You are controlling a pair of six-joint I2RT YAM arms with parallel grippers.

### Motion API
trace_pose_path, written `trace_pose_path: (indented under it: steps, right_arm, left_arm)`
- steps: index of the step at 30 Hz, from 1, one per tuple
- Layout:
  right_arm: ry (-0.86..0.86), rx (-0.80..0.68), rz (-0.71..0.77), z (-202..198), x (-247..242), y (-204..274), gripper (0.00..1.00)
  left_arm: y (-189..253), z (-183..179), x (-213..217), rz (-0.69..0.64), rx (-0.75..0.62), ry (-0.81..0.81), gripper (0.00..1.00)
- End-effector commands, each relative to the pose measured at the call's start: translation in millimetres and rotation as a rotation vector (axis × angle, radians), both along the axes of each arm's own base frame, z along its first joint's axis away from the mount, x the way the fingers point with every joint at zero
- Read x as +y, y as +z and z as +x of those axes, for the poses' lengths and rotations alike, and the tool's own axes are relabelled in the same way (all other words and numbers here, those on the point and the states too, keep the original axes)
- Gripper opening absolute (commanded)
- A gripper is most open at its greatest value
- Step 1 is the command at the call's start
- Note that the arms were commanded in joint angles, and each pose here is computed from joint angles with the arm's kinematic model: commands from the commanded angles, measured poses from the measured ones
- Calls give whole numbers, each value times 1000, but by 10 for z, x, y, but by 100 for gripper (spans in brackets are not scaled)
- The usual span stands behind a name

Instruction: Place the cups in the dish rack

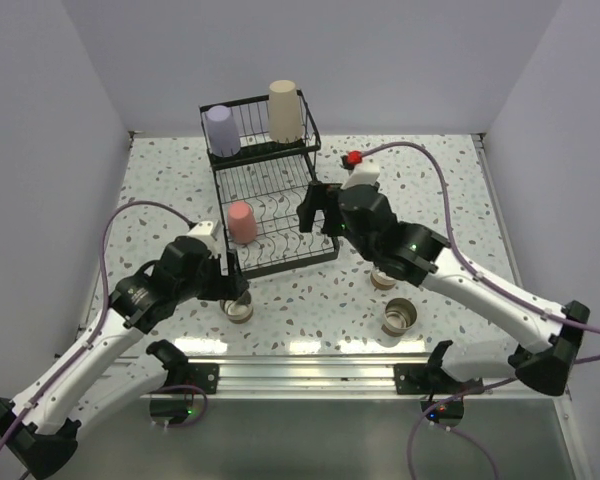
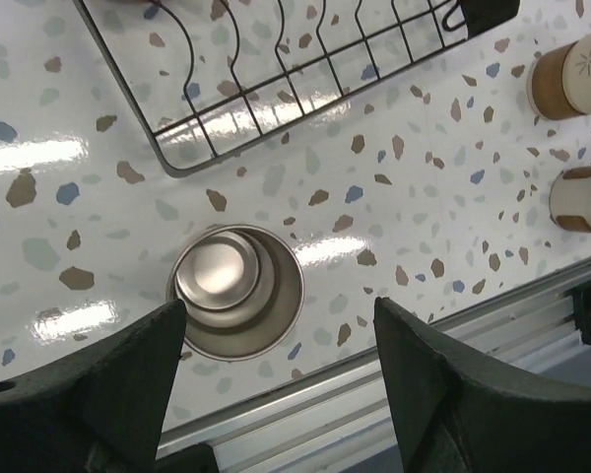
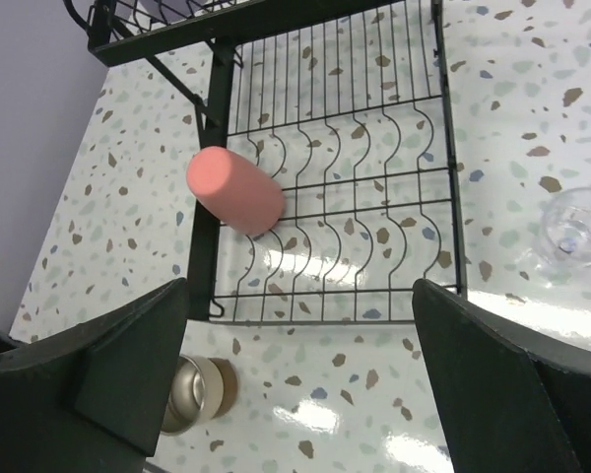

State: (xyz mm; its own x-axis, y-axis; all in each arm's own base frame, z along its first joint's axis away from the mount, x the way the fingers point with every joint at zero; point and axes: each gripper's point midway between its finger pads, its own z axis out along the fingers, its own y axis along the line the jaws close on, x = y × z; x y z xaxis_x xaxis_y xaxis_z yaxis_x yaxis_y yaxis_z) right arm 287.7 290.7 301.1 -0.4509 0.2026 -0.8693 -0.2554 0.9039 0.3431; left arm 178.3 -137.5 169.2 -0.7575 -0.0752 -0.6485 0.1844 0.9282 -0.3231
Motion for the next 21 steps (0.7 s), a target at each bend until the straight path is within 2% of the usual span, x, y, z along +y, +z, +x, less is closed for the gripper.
trace_pose_path:
  steps: [1, 4, 6, 13, 17, 20, 21]
  right_arm:
    - [-36, 13, -80, -205, -414, -111, 98]
    - [-50, 18, -69, -346, -623, -131, 98]
    - [-58, 29, -75, -408, -711, -186, 98]
    - [-87, 4, -75, -539, -998, -99, 98]
    - [-103, -4, -84, -590, -1126, -89, 98]
    - [-110, -7, -80, -621, -1185, -79, 98]
    - [-110, -11, -74, -633, -1201, -65, 98]
  left_arm:
    - [-112, -142, -151, -96, 73, -10, 80]
    - [-230, -125, -221, -110, 94, -8, 79]
    - [-306, -107, -251, -101, 107, -7, 75]
    - [-581, -97, -398, 33, 155, 0, 72]
    - [-679, -84, -449, 67, 168, 22, 68]
    - [-762, -76, -476, 90, 184, 31, 51]
    - [-779, -69, -477, 99, 182, 36, 42]
